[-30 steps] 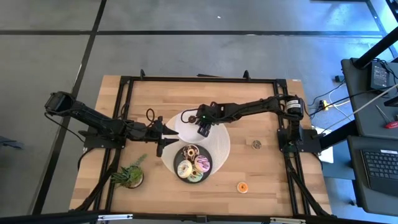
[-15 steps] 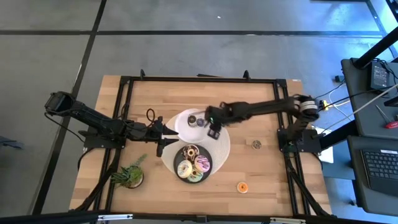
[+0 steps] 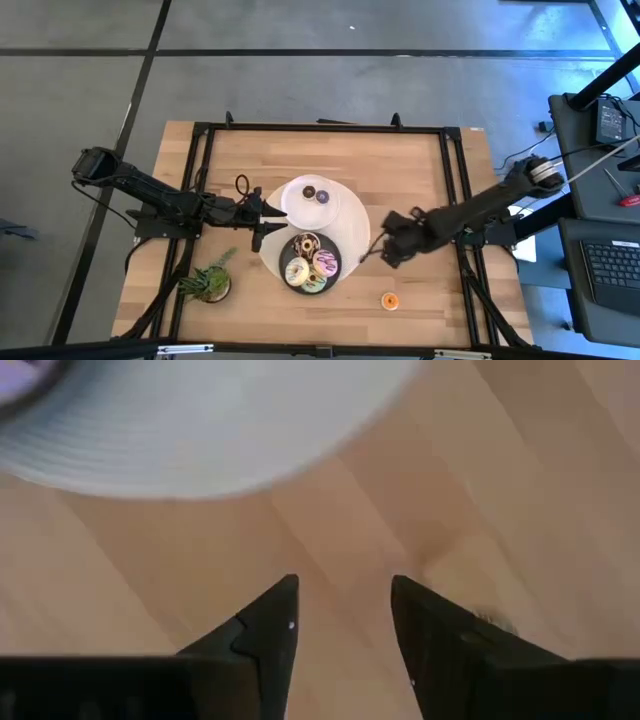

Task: Pick & Place donuts
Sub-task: Put the small brown donut on the white plate

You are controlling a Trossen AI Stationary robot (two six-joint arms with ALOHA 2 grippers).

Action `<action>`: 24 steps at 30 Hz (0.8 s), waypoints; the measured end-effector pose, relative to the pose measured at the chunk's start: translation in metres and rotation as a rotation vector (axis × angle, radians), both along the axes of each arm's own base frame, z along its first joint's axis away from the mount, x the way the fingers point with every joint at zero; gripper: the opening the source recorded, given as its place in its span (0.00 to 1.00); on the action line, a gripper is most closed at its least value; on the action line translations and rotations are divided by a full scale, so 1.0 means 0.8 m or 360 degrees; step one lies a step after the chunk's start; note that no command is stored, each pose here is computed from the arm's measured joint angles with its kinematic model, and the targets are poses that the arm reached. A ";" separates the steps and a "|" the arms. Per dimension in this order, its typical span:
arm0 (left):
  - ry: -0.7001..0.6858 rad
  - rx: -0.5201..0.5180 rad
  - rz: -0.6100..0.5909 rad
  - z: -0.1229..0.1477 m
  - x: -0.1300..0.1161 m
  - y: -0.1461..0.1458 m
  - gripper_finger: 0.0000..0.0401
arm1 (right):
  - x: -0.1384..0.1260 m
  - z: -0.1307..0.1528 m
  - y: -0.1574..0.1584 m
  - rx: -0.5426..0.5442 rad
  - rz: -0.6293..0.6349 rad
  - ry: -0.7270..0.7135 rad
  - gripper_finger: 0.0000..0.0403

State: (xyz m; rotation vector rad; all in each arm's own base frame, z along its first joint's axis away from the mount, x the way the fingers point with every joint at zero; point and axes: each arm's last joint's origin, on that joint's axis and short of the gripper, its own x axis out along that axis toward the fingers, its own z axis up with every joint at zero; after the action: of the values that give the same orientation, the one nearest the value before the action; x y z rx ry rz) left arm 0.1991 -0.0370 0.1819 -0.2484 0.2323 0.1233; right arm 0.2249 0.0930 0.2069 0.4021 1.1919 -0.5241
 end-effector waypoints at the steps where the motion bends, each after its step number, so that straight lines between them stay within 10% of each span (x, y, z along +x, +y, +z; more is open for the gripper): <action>1: -0.0001 0.0000 -0.0001 0.000 0.000 0.000 0.37 | -0.009 0.000 0.002 -0.0002 -0.0057 -0.0008 0.40; 12: -0.0001 0.0002 0.0010 0.000 0.000 0.000 0.38 | -0.070 -0.049 -0.025 -0.0093 -0.0620 0.0216 0.40; 24: -0.0001 0.0002 0.0011 0.000 0.000 0.000 0.38 | -0.083 -0.084 -0.043 -0.0054 -0.0745 0.0248 0.40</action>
State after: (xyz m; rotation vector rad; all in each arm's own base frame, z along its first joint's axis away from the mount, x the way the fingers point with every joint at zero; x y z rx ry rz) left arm 0.1990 -0.0369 0.1819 -0.2478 0.2310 0.1301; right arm 0.1589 0.0588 0.1398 0.6253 1.2384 -0.9929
